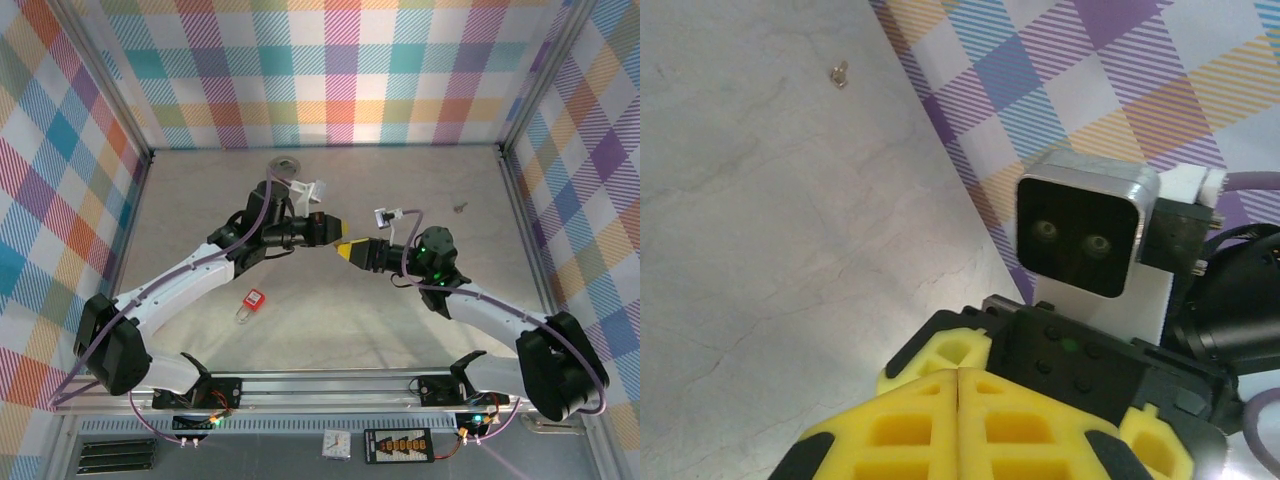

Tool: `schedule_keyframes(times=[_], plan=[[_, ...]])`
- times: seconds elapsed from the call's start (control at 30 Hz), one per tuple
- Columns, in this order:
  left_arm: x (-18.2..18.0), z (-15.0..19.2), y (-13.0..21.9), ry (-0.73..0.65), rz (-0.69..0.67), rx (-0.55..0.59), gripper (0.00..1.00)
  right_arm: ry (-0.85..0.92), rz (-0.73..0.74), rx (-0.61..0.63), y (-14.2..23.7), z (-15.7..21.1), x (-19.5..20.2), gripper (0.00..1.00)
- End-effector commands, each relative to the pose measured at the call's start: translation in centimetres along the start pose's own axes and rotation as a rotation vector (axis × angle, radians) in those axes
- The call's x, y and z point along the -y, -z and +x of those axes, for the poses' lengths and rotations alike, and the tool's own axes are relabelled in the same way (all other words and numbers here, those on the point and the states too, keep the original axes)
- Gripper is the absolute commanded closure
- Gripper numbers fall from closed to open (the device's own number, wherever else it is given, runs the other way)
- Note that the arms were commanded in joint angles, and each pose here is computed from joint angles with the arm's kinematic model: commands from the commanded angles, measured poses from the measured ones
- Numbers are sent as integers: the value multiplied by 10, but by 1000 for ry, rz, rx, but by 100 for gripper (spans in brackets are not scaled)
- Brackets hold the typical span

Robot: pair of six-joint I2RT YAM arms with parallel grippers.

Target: Unlock with the key

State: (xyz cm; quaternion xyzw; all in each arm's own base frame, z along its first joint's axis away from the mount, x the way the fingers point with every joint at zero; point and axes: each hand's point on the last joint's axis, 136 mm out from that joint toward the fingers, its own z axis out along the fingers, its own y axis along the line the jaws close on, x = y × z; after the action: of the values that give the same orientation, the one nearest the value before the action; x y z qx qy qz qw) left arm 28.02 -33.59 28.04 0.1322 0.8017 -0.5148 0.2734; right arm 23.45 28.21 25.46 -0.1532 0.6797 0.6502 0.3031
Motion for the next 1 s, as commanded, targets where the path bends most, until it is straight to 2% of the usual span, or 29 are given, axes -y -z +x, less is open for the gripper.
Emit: schedule_keyframes(times=[0.0, 0.27, 0.73, 0.97], plan=[[19, -8, 10, -30, 57, 58, 100, 82, -81, 57, -6, -20, -27, 51], [18, -11, 17, -26, 66, 134, 100, 65, -106, 78, -14, -28, -29, 62], [13, -22, 30, -14, 45, 271, 100, 31, -153, 60, -27, -23, -35, 70], [11, -19, 30, -1, 53, 292, 100, 28, -149, 72, -27, -26, -35, 75]])
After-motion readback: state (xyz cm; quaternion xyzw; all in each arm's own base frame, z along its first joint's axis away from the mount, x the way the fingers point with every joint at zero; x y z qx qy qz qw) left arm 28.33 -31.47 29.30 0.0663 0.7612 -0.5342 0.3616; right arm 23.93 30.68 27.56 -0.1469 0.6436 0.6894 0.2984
